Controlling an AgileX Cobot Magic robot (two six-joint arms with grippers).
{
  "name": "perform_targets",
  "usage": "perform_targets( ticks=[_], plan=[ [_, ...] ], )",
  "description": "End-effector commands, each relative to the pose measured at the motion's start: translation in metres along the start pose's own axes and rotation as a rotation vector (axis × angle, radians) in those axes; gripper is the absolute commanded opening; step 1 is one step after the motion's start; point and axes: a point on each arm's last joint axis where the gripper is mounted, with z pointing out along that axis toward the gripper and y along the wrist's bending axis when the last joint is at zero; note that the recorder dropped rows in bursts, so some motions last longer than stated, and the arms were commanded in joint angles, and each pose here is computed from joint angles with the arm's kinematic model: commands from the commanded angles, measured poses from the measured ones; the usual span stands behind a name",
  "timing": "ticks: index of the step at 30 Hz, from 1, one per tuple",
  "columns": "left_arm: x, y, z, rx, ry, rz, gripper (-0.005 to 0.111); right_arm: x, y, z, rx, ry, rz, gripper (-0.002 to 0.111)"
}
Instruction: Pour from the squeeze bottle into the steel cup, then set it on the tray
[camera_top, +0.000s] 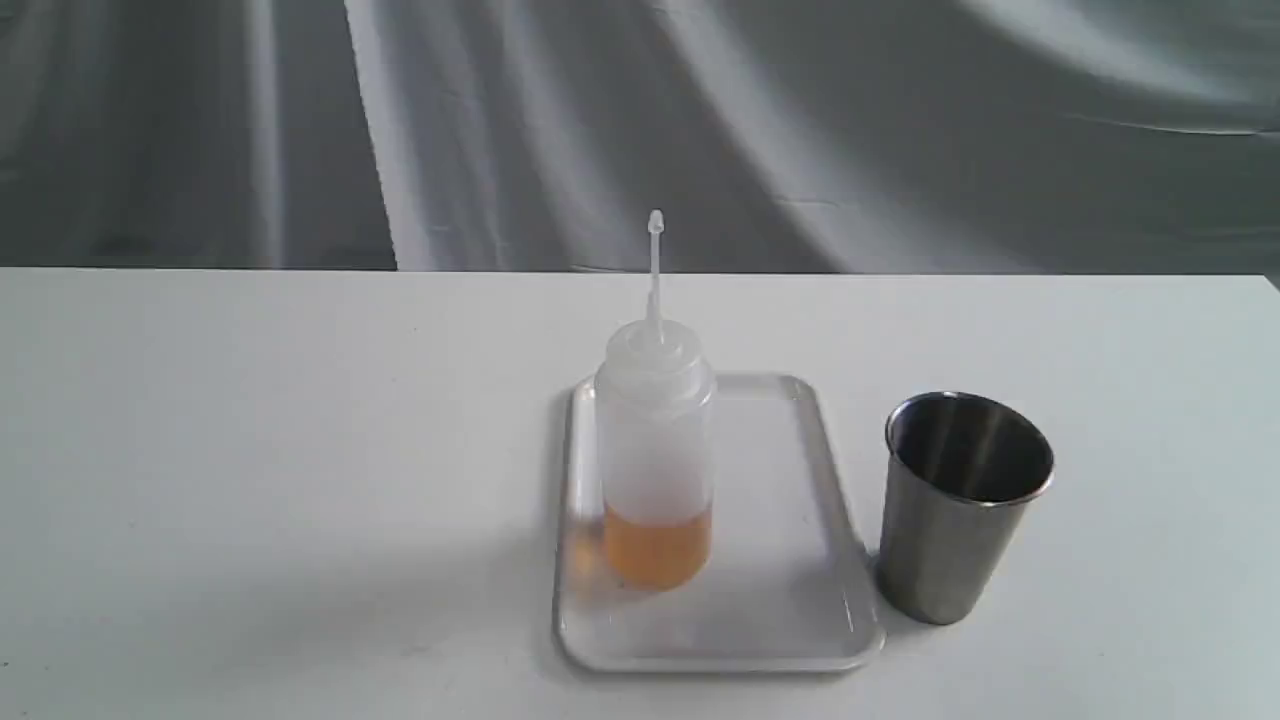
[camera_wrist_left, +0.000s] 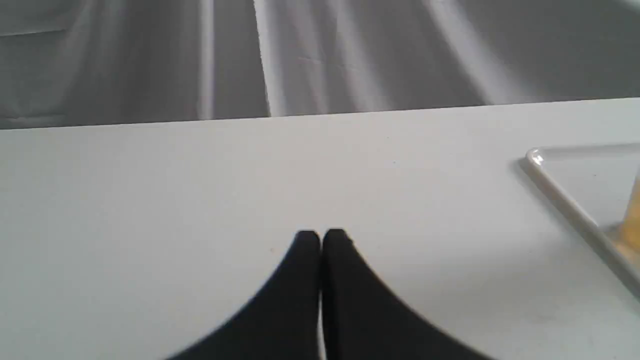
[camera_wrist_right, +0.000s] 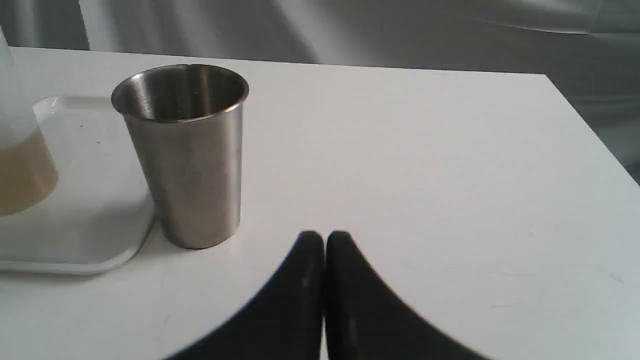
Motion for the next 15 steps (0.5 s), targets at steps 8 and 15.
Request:
perform_targets(
  ticks=[8,15],
  plan=[
    [0.0007,0.0001,0.0002,-0.001,-0.006,-0.006,0.0,0.0004,0.0,-0.0001,0.002,-0.007,0.003,0.0],
    [0.0007,0.0001,0.0002,-0.001,-0.006,-0.004,0.0,0.0004,0.0,-0.0001,0.002,-0.007,0.003,0.0]
  ],
)
